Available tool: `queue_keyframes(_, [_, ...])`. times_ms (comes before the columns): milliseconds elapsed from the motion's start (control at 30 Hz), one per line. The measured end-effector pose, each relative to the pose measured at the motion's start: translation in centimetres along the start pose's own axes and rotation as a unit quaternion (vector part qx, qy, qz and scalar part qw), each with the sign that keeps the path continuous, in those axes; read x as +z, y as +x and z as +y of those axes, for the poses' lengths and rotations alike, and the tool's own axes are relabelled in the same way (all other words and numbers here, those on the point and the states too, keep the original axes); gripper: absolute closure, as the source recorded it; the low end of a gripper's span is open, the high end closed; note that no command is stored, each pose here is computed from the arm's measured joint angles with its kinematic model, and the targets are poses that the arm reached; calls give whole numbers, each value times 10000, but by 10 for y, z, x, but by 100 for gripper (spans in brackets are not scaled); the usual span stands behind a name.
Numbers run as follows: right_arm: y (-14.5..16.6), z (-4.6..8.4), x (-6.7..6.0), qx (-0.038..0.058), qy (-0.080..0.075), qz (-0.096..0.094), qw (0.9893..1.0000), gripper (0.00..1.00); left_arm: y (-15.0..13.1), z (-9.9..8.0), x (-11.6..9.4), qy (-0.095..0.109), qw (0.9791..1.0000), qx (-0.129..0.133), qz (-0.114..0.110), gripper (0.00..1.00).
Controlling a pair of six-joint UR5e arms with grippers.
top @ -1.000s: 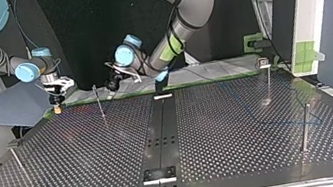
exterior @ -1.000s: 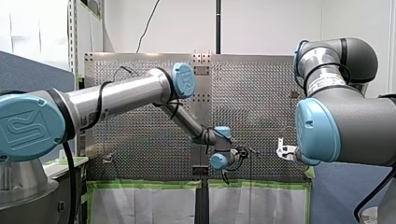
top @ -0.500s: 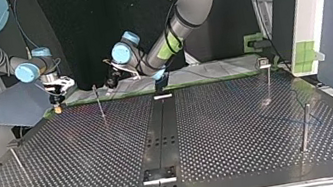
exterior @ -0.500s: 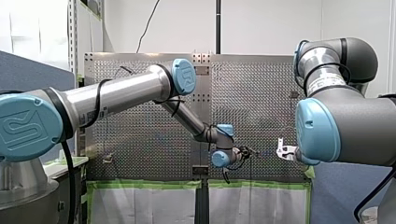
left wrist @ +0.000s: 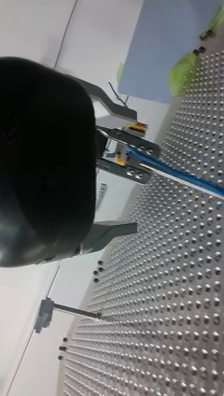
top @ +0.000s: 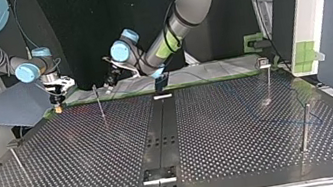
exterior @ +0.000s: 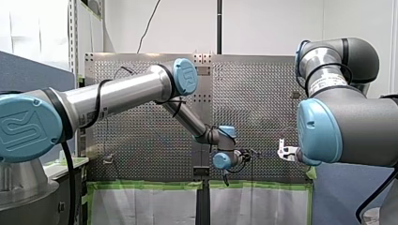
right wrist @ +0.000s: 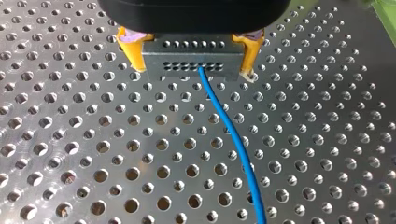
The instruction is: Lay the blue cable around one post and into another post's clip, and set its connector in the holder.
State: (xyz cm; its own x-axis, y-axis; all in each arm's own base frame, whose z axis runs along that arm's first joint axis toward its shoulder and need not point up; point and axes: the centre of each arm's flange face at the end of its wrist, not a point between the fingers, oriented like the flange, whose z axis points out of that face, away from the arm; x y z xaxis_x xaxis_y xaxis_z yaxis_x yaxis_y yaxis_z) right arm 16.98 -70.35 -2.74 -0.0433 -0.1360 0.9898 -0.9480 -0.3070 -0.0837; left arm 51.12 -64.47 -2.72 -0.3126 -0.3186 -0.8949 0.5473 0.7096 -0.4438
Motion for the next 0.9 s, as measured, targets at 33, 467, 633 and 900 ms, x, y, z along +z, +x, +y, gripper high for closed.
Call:
queue_keyframes(33, [0, 0, 0, 0, 0, -1, 10000, 100, 0, -2, 0, 25, 10000, 9, 6, 2])
queue_keyframes(467, [0, 1, 0, 7, -12, -3, 10000, 100, 12, -14, -8, 57, 9998, 83, 158, 2])
queue_keyframes(633, [-1, 1, 0, 13, -12, -4, 10000, 100, 17, -12, -13, -3, 9997, 130, 213, 2])
queue_keyframes(900, [-1, 0, 0, 14, -7, -3, 10000, 100, 16, -12, -13, -9, 9996, 197, 213, 2])
